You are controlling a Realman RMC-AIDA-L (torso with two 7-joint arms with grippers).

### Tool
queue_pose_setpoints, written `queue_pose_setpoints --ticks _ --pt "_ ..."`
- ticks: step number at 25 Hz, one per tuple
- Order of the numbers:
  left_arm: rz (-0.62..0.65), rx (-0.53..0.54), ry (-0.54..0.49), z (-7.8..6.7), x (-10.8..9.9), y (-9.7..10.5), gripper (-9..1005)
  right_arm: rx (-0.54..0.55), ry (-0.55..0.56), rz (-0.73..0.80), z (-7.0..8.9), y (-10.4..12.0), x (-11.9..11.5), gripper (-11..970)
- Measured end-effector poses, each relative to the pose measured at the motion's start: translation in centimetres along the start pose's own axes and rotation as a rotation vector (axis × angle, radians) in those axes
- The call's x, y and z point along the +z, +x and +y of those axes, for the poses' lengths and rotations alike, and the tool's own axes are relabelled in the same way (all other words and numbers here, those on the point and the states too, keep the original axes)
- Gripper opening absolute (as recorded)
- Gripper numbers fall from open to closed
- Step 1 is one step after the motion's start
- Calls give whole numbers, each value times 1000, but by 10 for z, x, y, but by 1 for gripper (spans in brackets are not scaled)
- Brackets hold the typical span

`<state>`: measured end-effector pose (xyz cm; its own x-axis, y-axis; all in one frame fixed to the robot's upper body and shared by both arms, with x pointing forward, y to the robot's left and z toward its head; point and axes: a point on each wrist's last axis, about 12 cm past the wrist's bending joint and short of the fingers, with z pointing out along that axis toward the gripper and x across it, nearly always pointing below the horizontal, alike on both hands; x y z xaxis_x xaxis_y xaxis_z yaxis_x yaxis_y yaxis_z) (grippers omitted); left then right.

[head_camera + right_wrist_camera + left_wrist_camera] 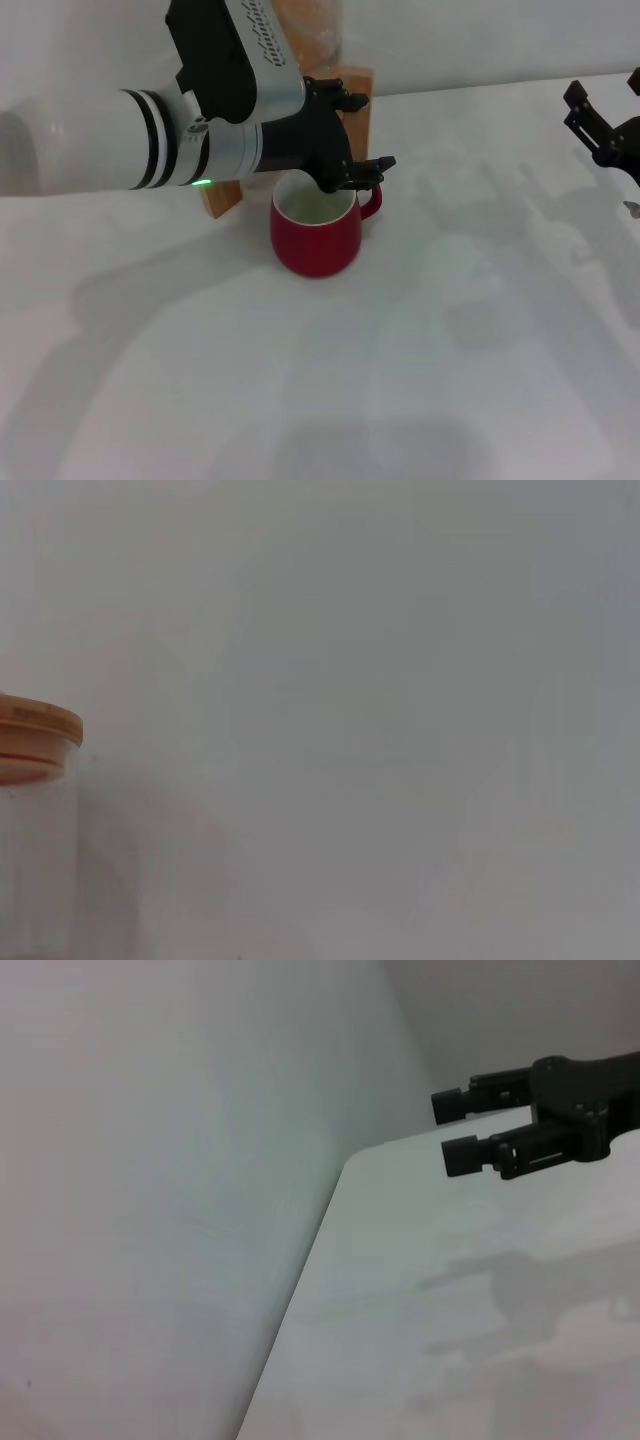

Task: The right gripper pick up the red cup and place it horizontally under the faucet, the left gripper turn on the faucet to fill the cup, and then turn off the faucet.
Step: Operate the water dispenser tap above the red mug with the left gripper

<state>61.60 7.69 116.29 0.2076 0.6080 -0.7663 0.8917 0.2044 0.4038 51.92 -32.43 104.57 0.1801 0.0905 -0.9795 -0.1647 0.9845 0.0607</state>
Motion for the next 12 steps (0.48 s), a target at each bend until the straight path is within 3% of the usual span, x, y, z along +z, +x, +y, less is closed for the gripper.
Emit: queue_pose_setpoints --ticks 12 --pt "9 4 -2 3 3 0 761 0 3 2 -1 0 -1 843"
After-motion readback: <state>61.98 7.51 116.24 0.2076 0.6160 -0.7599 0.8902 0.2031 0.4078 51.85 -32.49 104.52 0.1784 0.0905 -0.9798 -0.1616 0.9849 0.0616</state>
